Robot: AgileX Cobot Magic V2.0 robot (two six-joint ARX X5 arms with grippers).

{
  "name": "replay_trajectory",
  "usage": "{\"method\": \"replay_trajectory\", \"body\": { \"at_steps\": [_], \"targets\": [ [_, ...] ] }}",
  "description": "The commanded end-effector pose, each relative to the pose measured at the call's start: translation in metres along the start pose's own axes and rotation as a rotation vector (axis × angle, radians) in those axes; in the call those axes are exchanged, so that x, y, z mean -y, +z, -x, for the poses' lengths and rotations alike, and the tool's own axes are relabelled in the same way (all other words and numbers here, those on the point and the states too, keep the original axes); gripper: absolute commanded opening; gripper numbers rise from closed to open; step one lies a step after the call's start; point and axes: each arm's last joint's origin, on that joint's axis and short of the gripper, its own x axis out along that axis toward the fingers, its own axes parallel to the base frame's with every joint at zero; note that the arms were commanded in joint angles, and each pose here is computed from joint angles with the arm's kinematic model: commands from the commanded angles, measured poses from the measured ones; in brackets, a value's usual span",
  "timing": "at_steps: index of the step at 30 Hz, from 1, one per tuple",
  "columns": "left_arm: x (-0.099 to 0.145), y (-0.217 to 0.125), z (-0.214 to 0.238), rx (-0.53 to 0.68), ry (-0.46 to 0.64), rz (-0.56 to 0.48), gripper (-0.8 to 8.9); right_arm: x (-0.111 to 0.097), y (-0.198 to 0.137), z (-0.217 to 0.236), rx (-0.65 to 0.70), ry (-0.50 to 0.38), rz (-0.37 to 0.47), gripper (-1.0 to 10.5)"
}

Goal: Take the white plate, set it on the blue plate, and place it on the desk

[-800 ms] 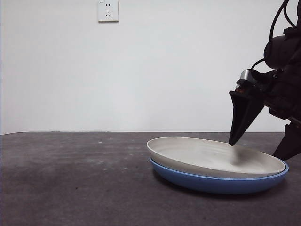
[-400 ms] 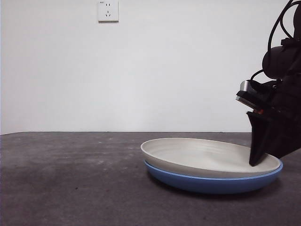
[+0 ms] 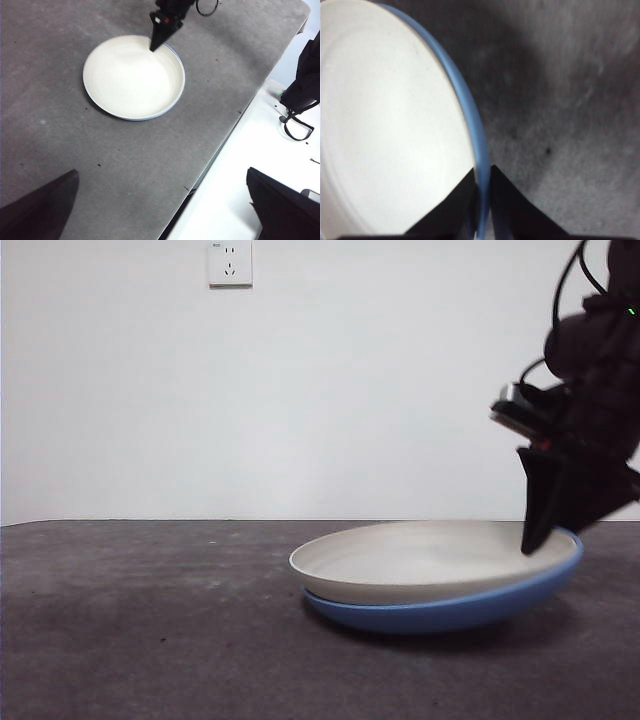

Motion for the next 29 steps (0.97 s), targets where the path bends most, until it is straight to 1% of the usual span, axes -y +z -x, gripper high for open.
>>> {"method": "replay_trajectory", "body": {
  "at_steps": [1, 5, 11, 16, 19, 25, 29],
  "targets": [
    [0.001, 0.003, 0.001, 0.013, -0.001, -0.007, 6.3, -0.015, 0.013, 0.007, 0.026, 0.016, 0.018, 0.1],
    [0.001, 0.003, 0.001, 0.014, -0.001, -0.008, 6.3, -0.039, 0.021, 0.009, 0.051, 0.055, 0.038, 0.1],
    [0.001, 0.003, 0.001, 0.014, -0.001, -0.008, 6.3, -0.072, 0.02, -0.008, 0.056, 0.098, 0.076, 0.1],
    [0.001, 0.003, 0.001, 0.014, -0.005, -0.011, 6.3, -0.088, 0.018, -0.026, 0.034, 0.117, 0.1, 0.1],
    [0.002, 0.003, 0.001, 0.013, -0.013, -0.016, 6.3, -0.089, 0.018, -0.038, 0.009, 0.114, 0.091, 0.1],
    [0.003, 0.003, 0.0, 0.011, -0.024, -0.023, 6.3, -0.077, 0.019, -0.063, -0.055, 0.091, 0.058, 0.1],
    [0.003, 0.003, 0.0, 0.011, -0.024, -0.023, 6.3, -0.072, 0.018, -0.073, -0.081, 0.08, 0.051, 0.1]
  ]
}}
